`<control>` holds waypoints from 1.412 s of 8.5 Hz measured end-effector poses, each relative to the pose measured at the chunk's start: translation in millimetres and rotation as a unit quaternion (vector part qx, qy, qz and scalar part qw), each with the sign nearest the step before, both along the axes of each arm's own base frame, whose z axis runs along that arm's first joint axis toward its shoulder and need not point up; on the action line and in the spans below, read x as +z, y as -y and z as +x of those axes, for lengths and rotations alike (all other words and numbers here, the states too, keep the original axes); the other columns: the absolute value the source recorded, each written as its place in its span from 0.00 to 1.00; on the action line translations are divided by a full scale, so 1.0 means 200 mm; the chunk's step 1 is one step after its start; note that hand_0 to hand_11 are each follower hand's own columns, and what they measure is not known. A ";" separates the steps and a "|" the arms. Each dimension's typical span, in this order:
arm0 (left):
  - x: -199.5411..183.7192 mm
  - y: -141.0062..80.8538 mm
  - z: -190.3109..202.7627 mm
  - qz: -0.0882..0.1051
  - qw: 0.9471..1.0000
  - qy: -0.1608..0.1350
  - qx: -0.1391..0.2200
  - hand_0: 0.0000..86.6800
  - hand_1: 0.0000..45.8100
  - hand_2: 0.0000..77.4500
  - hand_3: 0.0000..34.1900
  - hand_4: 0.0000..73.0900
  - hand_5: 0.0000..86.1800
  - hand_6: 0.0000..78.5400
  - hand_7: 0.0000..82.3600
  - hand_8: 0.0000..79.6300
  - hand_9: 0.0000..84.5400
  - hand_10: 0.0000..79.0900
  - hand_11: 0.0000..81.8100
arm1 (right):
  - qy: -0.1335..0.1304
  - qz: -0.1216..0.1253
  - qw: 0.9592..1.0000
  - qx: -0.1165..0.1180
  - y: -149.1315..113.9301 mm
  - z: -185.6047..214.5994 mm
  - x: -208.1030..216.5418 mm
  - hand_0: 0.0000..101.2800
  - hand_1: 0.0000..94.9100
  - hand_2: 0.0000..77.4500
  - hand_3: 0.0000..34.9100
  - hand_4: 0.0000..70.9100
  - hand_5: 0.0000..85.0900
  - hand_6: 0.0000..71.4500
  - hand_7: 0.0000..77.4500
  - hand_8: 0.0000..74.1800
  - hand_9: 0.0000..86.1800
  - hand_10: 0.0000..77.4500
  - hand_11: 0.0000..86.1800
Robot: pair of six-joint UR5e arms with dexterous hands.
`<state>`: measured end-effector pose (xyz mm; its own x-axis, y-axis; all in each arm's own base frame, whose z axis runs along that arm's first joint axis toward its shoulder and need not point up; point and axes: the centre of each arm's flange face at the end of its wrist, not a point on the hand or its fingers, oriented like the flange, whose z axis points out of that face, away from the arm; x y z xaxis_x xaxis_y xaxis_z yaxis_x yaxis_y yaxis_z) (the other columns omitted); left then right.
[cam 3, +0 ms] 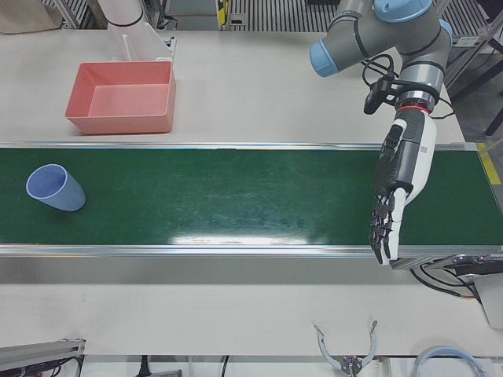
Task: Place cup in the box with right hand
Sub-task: 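Hold the right hand open beside the belt as the blue cup approaches, then close the right hand around the light blue cup on the belt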
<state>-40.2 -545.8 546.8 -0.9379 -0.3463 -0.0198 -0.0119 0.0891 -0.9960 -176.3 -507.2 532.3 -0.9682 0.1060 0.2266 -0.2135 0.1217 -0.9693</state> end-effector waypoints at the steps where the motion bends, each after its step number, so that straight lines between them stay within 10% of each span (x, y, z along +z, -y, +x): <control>1: 0.00 0.00 0.00 0.000 1.000 0.000 0.000 0.00 0.01 0.01 0.00 0.01 0.01 0.01 0.01 0.00 0.00 0.00 0.00 | 0.000 0.001 1.000 -0.001 0.00 0.00 0.00 0.59 0.21 0.11 0.00 0.19 0.10 0.08 0.23 0.12 0.19 0.03 0.06; 12: 0.00 0.00 0.00 0.000 1.000 0.000 0.000 0.00 0.01 0.01 0.00 0.01 0.01 0.01 0.01 0.00 0.00 0.00 0.00 | -0.012 0.007 1.000 -0.010 0.00 -0.07 -0.03 0.61 0.22 0.04 0.00 0.19 0.10 0.08 0.23 0.13 0.20 0.01 0.05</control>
